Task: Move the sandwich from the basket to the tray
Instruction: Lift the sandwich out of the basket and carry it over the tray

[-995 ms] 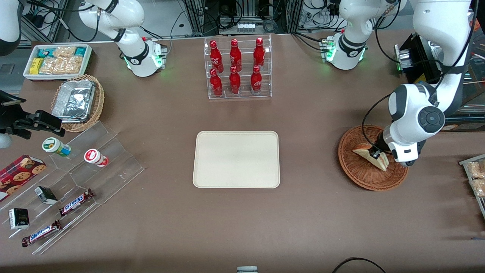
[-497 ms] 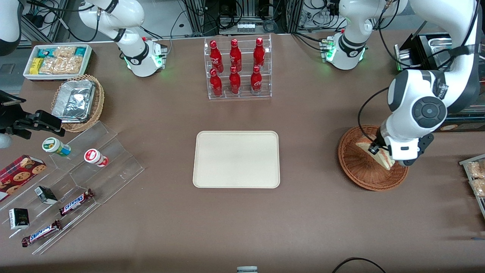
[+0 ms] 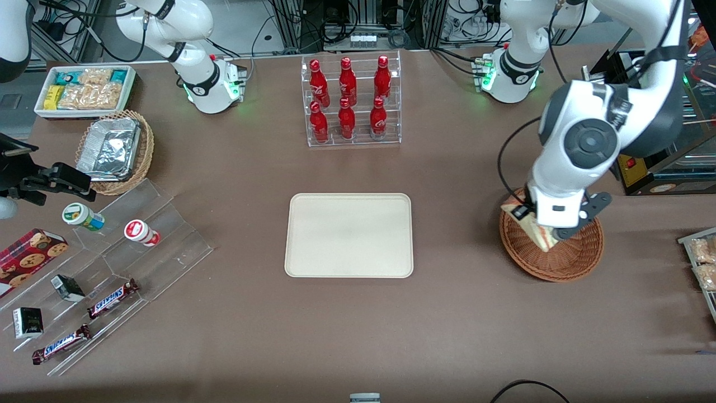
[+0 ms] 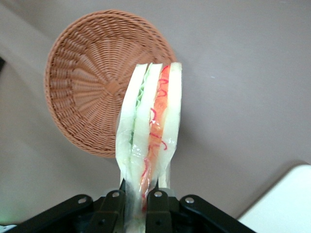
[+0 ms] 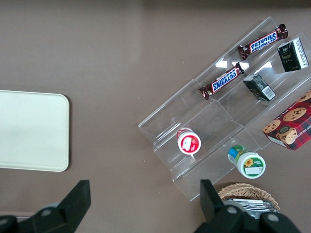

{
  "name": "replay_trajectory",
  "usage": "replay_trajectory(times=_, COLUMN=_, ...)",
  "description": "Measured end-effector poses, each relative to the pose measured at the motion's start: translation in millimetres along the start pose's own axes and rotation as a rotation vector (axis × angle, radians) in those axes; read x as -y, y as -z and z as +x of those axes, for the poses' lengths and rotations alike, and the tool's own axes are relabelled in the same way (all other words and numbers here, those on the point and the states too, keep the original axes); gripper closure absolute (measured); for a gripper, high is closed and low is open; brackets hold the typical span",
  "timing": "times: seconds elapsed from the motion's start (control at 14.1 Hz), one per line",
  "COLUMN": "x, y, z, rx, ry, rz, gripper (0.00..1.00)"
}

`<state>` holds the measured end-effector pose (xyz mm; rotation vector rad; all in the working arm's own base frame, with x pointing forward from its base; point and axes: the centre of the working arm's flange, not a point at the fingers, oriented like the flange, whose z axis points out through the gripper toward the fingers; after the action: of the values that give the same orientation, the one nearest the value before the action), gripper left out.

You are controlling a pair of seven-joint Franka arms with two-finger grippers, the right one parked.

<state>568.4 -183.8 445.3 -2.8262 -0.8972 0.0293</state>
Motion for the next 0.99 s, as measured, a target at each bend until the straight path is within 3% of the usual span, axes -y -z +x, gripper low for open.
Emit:
replay_trajectory(times=0.28, x=-39, y=15, z=-45, rx=-0.024, ry=-0.097, rz=-0.021, gripper=0.85)
replay_trajectory(times=0.64, x=-94, y=3, z=-90, rx=-0.022, ry=-0.238, rz=-0.022, gripper=0.84)
replay_trajectory(times=0.99, x=-150, y=-24, z=-137, rx=-0.038, ry=-0.387, rz=-0.071, gripper=0.83)
